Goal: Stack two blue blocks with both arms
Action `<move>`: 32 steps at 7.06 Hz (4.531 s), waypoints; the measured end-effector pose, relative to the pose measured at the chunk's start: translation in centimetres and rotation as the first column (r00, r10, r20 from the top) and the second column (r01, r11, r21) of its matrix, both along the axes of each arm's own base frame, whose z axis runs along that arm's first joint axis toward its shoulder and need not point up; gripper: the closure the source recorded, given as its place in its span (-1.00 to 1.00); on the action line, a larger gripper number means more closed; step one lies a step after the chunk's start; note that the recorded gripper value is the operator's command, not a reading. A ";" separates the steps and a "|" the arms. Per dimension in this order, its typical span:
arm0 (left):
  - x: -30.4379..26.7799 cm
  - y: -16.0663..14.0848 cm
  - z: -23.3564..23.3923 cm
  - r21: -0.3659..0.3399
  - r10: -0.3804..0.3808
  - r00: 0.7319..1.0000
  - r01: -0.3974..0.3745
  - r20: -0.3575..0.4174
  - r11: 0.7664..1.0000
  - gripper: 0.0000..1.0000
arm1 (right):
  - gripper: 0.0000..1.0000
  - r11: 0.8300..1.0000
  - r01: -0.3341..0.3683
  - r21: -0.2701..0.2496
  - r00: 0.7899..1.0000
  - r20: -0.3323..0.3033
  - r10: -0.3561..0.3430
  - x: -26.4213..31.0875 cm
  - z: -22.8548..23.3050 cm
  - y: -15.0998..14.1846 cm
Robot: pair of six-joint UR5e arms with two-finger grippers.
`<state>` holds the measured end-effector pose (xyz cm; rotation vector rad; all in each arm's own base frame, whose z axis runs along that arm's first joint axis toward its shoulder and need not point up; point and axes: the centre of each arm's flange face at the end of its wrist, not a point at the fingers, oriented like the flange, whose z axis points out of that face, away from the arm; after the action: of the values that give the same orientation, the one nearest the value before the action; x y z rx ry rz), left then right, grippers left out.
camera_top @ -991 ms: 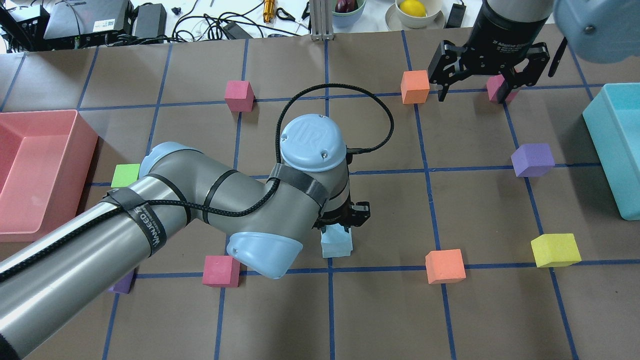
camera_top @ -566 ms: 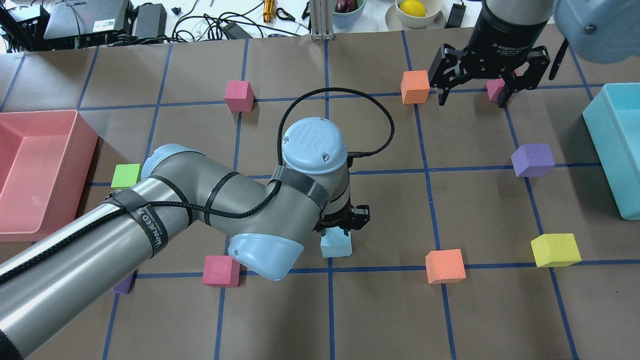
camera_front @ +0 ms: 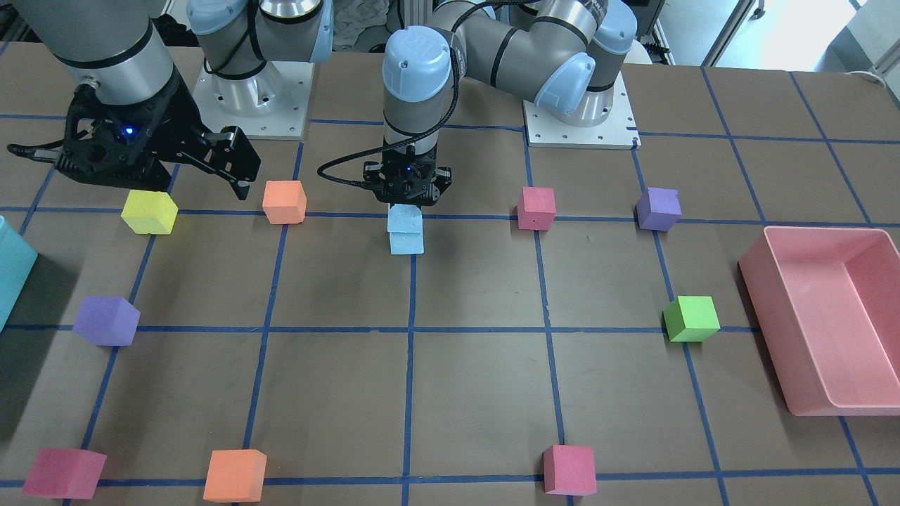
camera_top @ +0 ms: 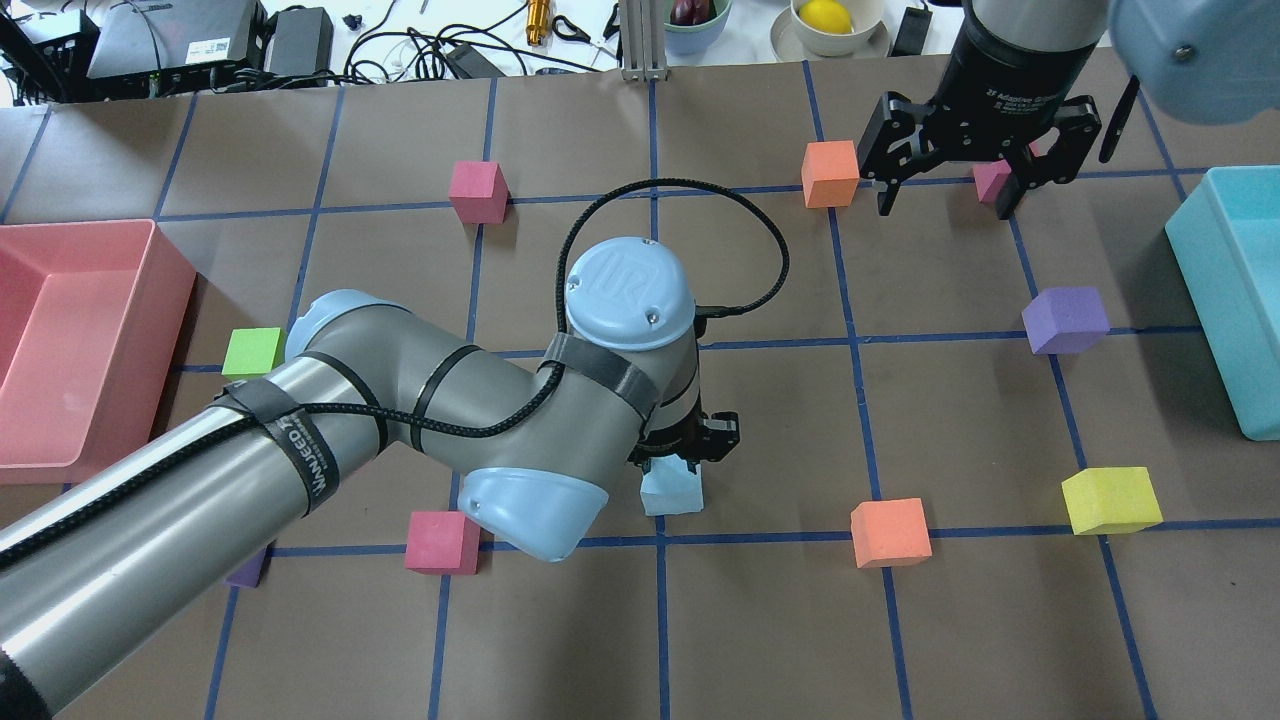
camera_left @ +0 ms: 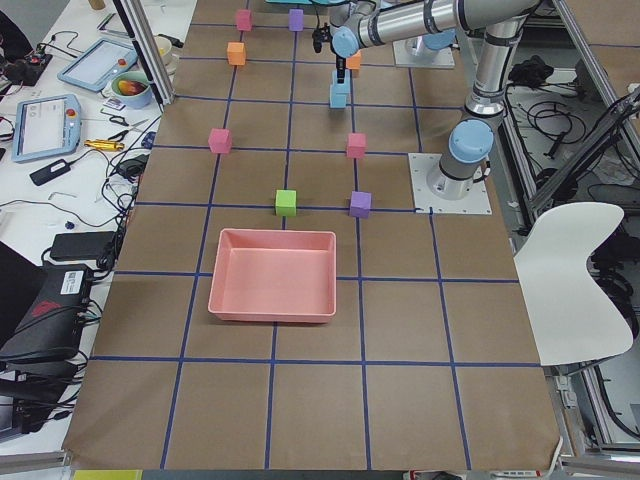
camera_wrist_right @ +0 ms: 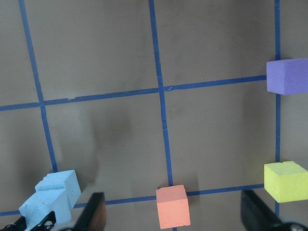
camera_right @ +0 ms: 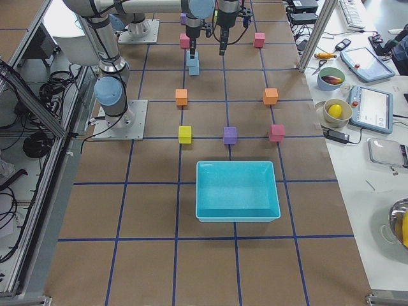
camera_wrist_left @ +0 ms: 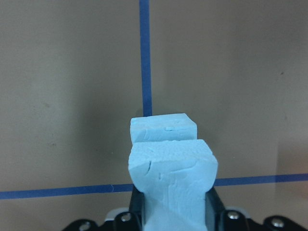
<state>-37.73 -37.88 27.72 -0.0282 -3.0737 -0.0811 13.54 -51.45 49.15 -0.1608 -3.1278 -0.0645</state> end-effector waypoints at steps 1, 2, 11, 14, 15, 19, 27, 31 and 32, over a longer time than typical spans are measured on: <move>0.1 -0.1 0.3 -0.007 -0.001 1.000 0.001 -0.003 1.000 0.79 | -1.00 1.000 0.000 0.001 1.000 0.000 0.000 0.0 0.0 0.0; 0.2 -0.3 0.4 -0.011 0.001 1.000 -0.001 -0.005 1.000 0.79 | -1.00 1.000 0.000 0.001 1.000 -0.001 0.000 0.0 0.0 0.0; 0.3 -0.6 0.2 -0.011 0.006 1.000 -0.006 -0.008 1.000 -1.00 | -1.00 1.000 0.000 0.003 1.000 -0.002 0.000 0.0 -0.1 0.0; 1.4 -2.1 3.6 -0.067 0.015 0.999 -0.017 -0.037 0.998 -1.00 | -1.00 1.000 0.000 0.005 1.000 -0.002 0.000 0.0 -0.2 0.1; 2.9 -3.2 5.2 -0.089 -0.004 0.999 0.000 -0.045 0.996 -1.00 | -1.00 1.000 0.000 0.005 1.000 -0.002 0.000 0.1 -0.2 0.1; 15.0 -6.2 12.7 -0.080 -0.106 0.994 0.106 0.002 0.991 -1.00 | -1.00 1.000 0.005 0.000 1.000 -0.001 -0.005 0.1 -0.1 0.0; 20.1 -13.0 24.4 -0.159 -0.046 0.996 0.058 0.077 0.985 -1.00 | -1.00 1.000 0.004 -0.019 1.000 0.000 -0.004 0.3 0.6 0.4; 20.0 -12.1 24.5 -0.154 -0.060 0.995 0.071 0.073 0.986 -1.00 | -1.00 0.998 -0.032 -0.047 0.999 0.017 0.033 0.8 1.8 0.7; 20.0 -12.1 24.6 -0.155 -0.062 0.995 0.072 0.074 0.985 -1.00 | -1.00 0.997 -0.057 -0.047 0.998 0.017 0.058 0.9 1.8 0.8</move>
<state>-17.71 -49.93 52.36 -0.1398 -3.1400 0.1608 14.43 -50.68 50.90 -0.0703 -3.1518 0.0076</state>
